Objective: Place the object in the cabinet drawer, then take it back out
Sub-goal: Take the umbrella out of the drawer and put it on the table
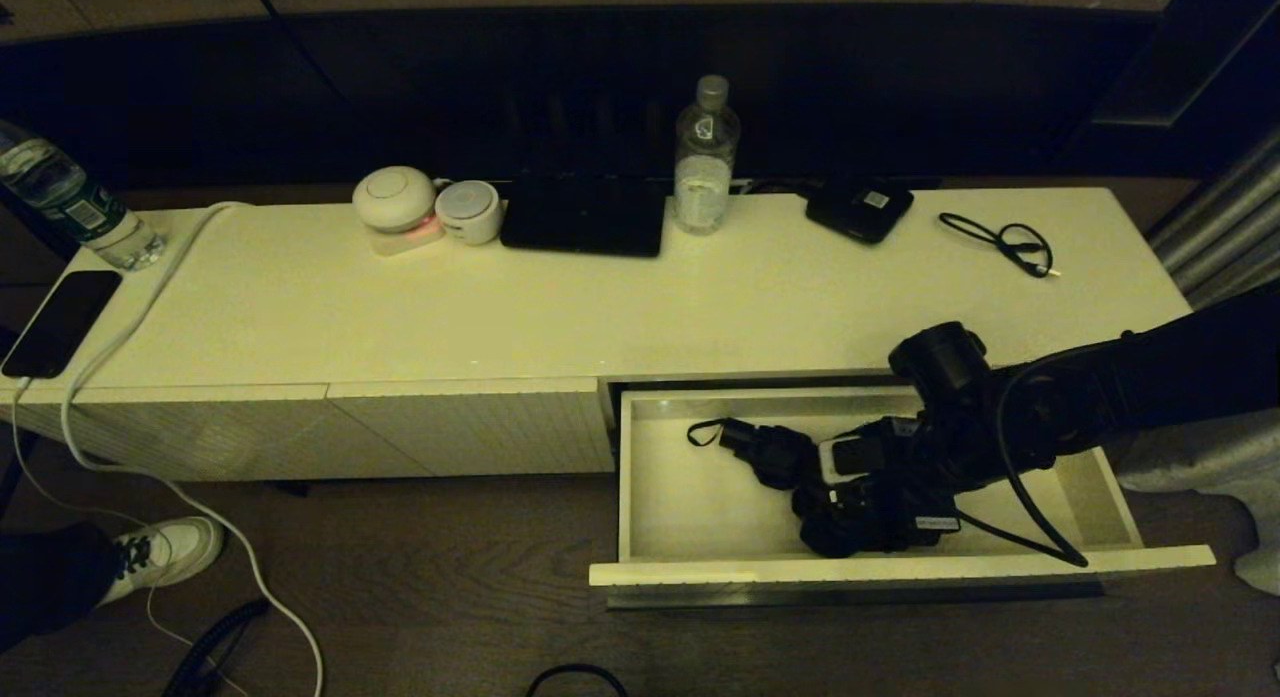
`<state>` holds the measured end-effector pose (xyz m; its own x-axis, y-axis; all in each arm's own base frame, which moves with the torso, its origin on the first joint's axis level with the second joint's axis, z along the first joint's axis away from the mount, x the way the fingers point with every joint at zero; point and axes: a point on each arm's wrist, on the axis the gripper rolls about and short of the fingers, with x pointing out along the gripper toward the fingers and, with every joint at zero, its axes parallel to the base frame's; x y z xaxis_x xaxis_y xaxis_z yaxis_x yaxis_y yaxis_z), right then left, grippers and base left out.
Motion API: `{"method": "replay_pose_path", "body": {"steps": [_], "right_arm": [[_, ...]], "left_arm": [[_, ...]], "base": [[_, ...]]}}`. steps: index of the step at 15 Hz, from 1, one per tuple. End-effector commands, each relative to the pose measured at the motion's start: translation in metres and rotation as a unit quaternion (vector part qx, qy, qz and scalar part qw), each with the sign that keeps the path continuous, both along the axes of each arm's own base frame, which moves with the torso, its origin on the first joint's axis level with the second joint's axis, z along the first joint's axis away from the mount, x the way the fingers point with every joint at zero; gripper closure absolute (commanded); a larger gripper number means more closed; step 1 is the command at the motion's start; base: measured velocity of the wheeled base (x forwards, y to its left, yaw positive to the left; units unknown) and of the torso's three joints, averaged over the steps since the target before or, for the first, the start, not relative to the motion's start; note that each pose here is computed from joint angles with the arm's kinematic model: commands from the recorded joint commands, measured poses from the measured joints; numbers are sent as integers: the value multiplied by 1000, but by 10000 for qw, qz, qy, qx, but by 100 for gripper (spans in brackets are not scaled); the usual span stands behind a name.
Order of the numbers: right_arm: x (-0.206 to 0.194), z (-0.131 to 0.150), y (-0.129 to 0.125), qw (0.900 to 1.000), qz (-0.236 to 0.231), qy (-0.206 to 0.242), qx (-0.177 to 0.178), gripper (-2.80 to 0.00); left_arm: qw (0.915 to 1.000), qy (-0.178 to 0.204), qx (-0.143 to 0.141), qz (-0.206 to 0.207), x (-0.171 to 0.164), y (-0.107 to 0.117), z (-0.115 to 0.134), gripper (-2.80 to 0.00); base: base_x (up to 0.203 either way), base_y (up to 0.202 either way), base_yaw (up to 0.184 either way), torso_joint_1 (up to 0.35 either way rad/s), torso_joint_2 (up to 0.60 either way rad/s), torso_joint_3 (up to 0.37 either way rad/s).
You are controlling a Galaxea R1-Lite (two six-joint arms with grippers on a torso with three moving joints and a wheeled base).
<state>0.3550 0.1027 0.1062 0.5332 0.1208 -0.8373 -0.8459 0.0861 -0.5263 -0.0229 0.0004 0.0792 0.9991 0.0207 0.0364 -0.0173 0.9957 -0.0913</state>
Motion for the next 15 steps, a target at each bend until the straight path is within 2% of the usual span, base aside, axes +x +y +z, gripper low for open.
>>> {"method": "replay_pose_path", "body": {"steps": [1,11,12,15], "right_arm": [[3,-10,2,9999,46,123,-56,-280],[5,-15,4,9999,62,149,-53,-280],[4,-15,4,9998,62,157,-55,0],[4,-15,5,9998,73,159,-49,0]], "left_arm": [[10000,-10,-6,4,0,0,0,0],[10000,-10,-6,4,0,0,0,0],[10000,-10,-6,4,0,0,0,0],[10000,-10,-6,4,0,0,0,0]], "base": [[0,0,0,0,0,0],[0,0,0,0,0,0],[0,0,0,0,0,0],[0,0,0,0,0,0]]}}
